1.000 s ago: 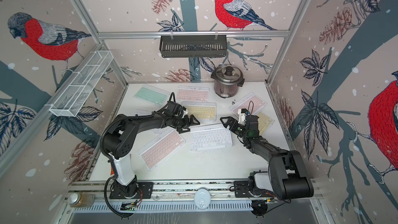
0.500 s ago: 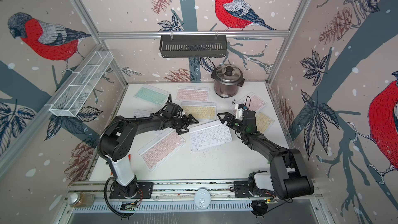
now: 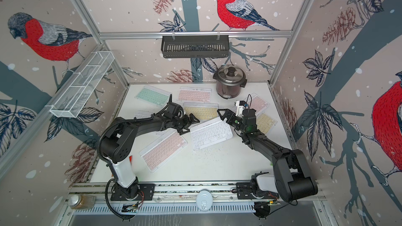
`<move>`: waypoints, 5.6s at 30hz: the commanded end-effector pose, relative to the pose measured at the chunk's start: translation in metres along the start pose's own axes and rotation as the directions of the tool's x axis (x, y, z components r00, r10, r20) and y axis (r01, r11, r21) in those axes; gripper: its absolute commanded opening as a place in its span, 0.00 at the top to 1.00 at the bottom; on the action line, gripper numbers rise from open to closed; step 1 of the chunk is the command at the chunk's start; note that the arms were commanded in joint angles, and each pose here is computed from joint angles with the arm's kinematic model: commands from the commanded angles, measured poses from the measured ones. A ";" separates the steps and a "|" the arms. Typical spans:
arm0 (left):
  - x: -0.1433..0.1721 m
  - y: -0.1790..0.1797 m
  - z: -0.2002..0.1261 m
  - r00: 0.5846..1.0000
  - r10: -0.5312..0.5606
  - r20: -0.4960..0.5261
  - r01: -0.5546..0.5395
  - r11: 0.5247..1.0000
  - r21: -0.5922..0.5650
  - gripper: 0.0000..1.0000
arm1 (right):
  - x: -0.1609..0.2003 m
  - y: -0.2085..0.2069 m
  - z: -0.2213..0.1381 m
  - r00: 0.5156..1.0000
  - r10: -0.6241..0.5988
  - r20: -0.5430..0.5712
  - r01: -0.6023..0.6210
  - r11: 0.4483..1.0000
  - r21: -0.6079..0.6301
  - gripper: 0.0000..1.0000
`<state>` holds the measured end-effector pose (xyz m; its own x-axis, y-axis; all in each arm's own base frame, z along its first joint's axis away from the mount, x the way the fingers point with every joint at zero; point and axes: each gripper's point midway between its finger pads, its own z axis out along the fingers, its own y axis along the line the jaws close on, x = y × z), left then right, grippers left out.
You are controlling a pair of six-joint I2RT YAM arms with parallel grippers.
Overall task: Stack the numeric keypads
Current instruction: Pick up the numeric keypad from the center of the board, then place the numeric keypad at the numeric keypad.
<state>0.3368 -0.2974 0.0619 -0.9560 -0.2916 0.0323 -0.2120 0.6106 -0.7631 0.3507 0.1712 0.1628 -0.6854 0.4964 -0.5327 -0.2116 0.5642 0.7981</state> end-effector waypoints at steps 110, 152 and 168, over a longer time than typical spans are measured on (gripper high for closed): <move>-0.033 -0.098 -0.067 0.972 0.189 0.143 -0.217 0.952 0.218 0.02 | 0.025 0.046 -0.029 0.968 -0.097 -0.231 0.136 0.978 0.156 0.97; -0.165 -0.007 -0.052 0.961 0.179 0.212 -0.172 0.984 -0.053 0.02 | -0.056 0.006 0.125 0.982 -0.047 -0.184 -0.016 0.944 -0.329 0.93; -0.161 0.014 -0.034 0.974 0.150 0.168 -0.140 0.988 -0.069 0.02 | -0.052 -0.039 0.141 0.986 0.029 -0.162 -0.074 0.957 -0.281 0.82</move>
<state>0.4836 -0.2150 0.0711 -0.9218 -0.3322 -0.1999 -0.0962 0.6955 -0.7121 0.4857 0.2200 0.1125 -0.8246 0.3779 -0.4210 -0.3102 0.3203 0.8951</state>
